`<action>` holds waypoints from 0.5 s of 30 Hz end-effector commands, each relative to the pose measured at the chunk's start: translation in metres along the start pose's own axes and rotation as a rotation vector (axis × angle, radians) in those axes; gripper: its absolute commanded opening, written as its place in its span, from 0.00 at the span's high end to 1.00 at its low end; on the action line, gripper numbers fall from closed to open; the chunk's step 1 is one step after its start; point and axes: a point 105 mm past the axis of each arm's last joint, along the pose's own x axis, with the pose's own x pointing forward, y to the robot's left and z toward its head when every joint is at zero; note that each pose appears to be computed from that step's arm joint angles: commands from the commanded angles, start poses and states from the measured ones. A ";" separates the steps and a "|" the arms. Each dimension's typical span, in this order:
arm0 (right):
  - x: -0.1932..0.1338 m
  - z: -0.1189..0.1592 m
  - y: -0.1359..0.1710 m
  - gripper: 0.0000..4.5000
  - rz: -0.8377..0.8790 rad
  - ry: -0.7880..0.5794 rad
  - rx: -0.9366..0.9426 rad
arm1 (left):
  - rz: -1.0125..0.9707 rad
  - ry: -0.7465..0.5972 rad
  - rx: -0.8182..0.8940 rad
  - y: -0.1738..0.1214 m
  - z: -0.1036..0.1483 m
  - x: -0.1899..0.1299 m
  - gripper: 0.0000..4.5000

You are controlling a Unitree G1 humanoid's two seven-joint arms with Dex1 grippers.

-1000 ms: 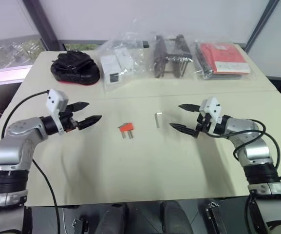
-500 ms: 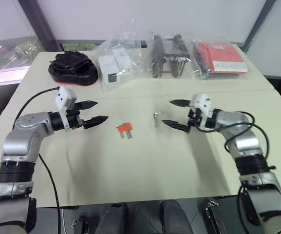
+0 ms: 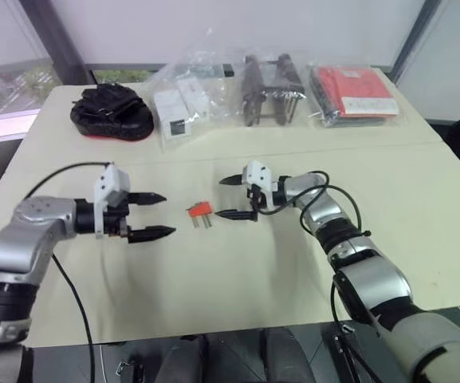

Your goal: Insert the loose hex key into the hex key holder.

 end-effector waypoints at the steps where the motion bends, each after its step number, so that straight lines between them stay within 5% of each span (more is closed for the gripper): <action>1: 0.011 0.015 -0.003 0.01 0.021 -0.009 -0.062 | 0.054 -0.067 0.035 -0.004 0.018 -0.005 0.00; 15: 0.043 0.003 0.013 0.01 0.102 0.110 -0.074 | 0.138 -0.105 0.012 -0.015 0.019 -0.008 0.00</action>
